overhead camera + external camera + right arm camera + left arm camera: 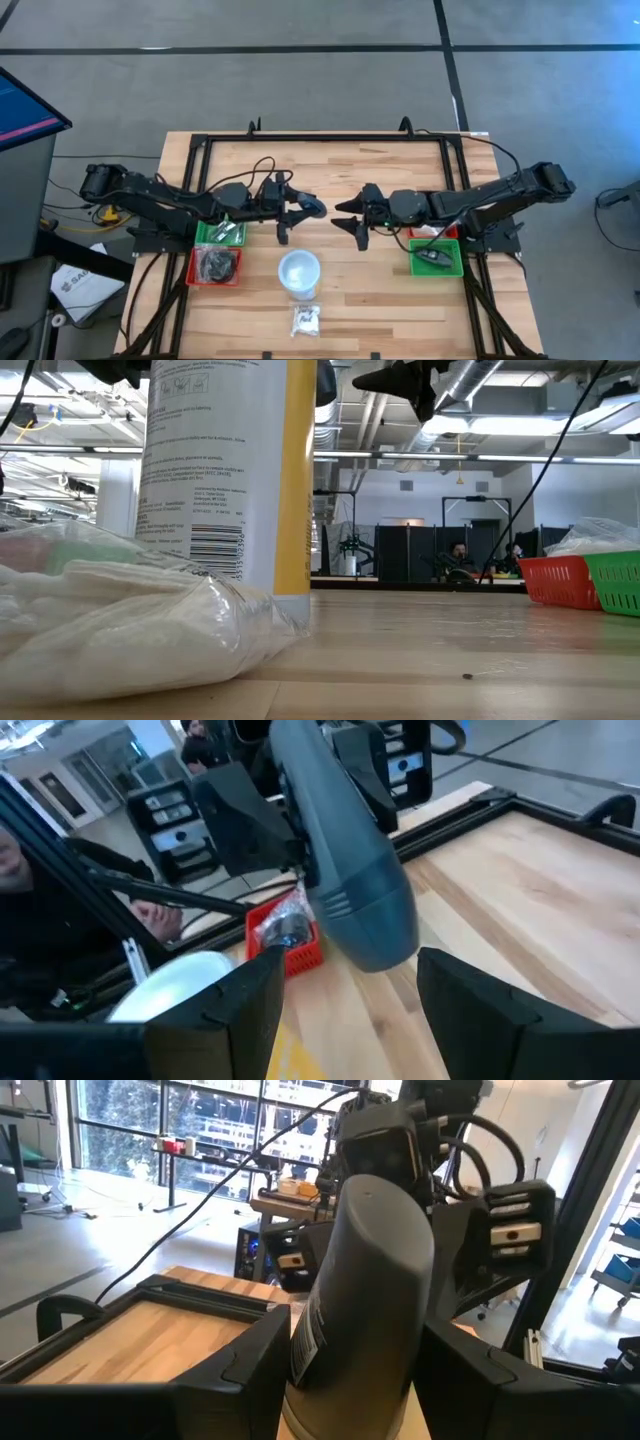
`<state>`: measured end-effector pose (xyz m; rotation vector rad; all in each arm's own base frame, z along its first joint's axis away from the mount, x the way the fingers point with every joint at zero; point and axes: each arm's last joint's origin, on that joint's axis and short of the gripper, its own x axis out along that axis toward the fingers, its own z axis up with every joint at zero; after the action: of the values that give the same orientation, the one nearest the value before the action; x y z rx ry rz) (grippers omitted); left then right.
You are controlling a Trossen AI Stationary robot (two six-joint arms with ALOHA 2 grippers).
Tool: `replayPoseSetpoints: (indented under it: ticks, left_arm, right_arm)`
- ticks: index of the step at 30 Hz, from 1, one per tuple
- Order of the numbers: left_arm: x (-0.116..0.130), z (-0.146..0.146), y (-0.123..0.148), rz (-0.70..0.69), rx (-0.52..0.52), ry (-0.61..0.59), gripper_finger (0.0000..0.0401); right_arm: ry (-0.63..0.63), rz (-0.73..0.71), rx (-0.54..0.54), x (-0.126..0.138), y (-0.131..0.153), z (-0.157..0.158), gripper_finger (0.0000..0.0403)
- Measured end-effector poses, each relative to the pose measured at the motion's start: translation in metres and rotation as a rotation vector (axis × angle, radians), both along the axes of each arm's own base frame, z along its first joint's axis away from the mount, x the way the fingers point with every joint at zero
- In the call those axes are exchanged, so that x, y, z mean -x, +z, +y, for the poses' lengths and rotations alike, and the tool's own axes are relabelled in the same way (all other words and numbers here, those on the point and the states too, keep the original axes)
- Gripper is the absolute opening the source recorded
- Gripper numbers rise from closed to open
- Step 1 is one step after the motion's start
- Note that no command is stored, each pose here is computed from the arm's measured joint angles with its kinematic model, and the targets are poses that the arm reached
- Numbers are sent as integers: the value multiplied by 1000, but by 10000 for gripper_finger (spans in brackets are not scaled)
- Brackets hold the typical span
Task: Pick & Place Travel size toiletries
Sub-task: Put the bottom gray deodorant into the right green bin
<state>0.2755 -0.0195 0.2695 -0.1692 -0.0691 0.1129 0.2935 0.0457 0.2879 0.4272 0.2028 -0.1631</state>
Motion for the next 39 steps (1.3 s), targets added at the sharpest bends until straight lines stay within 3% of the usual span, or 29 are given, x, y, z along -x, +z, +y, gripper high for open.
replayPoseSetpoints:
  ticks: [10, 17, 26, 31, 39]
  left_arm:
    - [-1, -1, 4, -13, 0, -18, 170]
    - [-5, -1, 4, -20, 5, -21, 170]
    - [-44, -3, 2, 8, -8, -58, 170]
    - [-49, -5, 12, -23, -14, -102, 171]
    - [-53, -5, 2, 24, -14, -102, 171]
  right_arm:
    - [84, 28, 273, 1, 0, 4, 226]
    - [67, 38, 324, -5, -5, -4, 249]
    - [103, 41, 337, -16, -16, -1, 250]
    - [109, 64, 349, -20, -23, 0, 250]
    - [106, 31, 390, -19, -16, -2, 250]
